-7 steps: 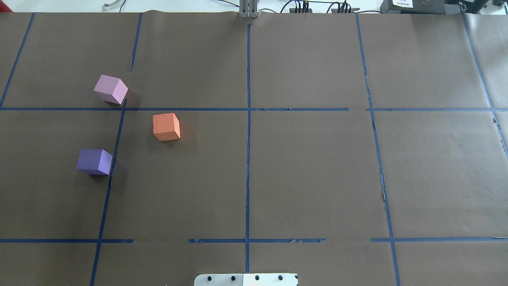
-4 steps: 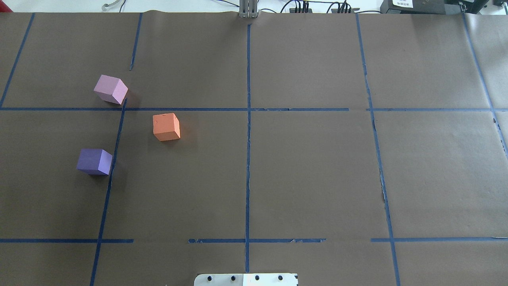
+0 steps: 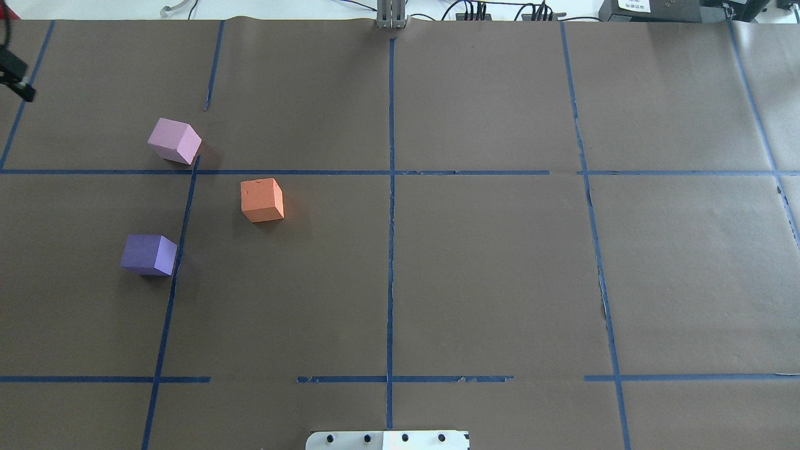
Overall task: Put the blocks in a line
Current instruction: 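Reach the left gripper down over the orange cube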
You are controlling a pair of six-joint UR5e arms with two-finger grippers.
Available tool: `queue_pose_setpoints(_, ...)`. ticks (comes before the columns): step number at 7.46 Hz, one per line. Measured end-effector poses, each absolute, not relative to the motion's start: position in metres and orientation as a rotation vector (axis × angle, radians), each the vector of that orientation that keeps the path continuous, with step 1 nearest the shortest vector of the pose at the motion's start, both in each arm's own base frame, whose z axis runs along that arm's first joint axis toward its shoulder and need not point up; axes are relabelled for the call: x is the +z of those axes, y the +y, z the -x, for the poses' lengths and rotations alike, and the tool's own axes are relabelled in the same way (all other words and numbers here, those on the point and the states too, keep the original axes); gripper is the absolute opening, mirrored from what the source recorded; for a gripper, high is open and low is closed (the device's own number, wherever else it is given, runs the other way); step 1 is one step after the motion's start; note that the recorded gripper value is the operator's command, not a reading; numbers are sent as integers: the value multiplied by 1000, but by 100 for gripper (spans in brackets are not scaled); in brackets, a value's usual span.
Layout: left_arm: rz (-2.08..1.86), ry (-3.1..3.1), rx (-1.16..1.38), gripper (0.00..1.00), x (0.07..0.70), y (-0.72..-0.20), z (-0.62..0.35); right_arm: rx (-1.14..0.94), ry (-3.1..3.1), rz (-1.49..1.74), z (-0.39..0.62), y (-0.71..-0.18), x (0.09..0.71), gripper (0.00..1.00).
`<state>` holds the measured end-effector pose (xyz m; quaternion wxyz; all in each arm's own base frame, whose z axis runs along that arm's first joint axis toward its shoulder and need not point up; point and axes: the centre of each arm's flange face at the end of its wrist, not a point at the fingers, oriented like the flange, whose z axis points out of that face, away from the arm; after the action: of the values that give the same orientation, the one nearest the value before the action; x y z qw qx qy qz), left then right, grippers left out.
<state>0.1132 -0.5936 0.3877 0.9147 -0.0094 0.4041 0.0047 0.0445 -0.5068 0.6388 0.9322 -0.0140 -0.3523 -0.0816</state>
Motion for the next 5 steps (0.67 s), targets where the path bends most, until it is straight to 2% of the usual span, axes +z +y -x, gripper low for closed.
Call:
queue_pose_setpoints(2,67,890,25,100,332,-586,-224,-167,-721,29,-44,-507,639,100)
queue_pose_setpoints(5,130,929,26,100,313,-568,-343,-167,-721,29,-44,-507,639,100)
